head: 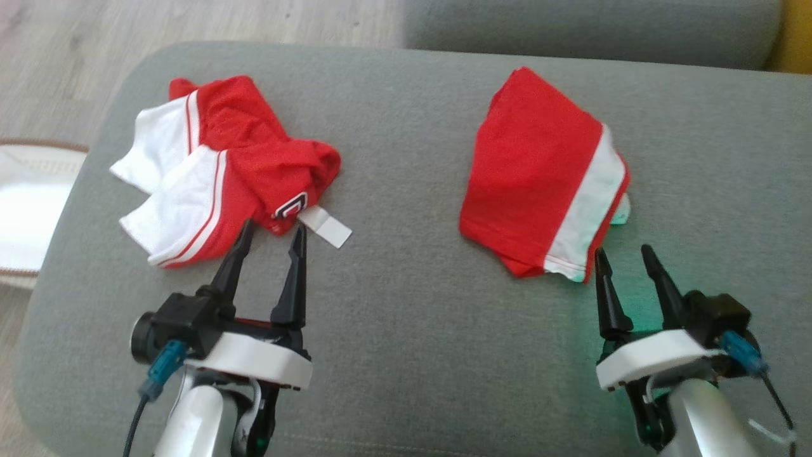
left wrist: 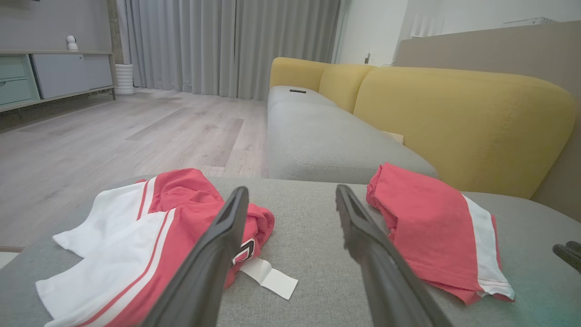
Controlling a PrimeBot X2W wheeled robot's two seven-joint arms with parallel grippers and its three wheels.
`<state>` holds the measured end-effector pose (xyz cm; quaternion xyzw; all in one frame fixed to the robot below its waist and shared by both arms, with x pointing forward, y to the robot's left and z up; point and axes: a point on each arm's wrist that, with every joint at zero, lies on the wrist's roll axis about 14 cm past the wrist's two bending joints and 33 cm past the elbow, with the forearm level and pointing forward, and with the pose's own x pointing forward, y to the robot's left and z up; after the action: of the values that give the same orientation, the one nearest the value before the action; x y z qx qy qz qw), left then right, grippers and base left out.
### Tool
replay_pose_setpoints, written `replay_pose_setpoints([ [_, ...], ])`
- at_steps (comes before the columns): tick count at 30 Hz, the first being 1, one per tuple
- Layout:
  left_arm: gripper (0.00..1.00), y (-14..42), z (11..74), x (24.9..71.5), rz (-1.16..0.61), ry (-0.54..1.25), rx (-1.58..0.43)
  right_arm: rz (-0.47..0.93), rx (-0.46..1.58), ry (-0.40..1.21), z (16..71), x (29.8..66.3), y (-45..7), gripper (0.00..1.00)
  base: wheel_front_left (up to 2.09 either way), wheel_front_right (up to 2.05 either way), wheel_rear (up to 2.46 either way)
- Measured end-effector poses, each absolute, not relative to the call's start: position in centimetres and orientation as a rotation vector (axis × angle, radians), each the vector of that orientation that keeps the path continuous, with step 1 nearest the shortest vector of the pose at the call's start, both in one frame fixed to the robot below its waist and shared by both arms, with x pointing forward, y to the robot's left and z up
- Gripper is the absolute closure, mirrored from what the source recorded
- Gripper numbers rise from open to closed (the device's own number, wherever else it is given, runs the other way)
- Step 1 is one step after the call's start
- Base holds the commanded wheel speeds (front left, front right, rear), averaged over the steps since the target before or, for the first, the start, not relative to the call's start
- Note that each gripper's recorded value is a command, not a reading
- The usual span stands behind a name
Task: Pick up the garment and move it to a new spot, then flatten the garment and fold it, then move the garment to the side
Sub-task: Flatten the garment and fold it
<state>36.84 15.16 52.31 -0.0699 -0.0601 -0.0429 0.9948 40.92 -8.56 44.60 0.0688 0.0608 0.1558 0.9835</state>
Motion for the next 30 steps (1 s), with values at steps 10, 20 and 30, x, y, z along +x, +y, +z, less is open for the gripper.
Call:
replay_pose_setpoints([
  [10, 0.00, 16.2, 50.4, 36.5, -0.055, -0.062, -0.136, 0.301, 0.247, 0.384, 37.8, 42.3, -6.6, 0.00, 0.00, 0.00, 0.00],
  [20, 0.00, 15.7, 50.7, 37.1, -0.064, -0.070, -0.142, 0.344, 0.351, 0.399, 38.6, 43.6, -3.9, 1.00, 0.00, 0.00, 0.00],
  [30, 0.00, 14.9, 52.3, 36.7, -0.082, -0.117, -0.162, 0.245, 0.273, 0.104, 46.9, 47.2, -8.7, 1.00, 0.00, 0.00, 0.00],
])
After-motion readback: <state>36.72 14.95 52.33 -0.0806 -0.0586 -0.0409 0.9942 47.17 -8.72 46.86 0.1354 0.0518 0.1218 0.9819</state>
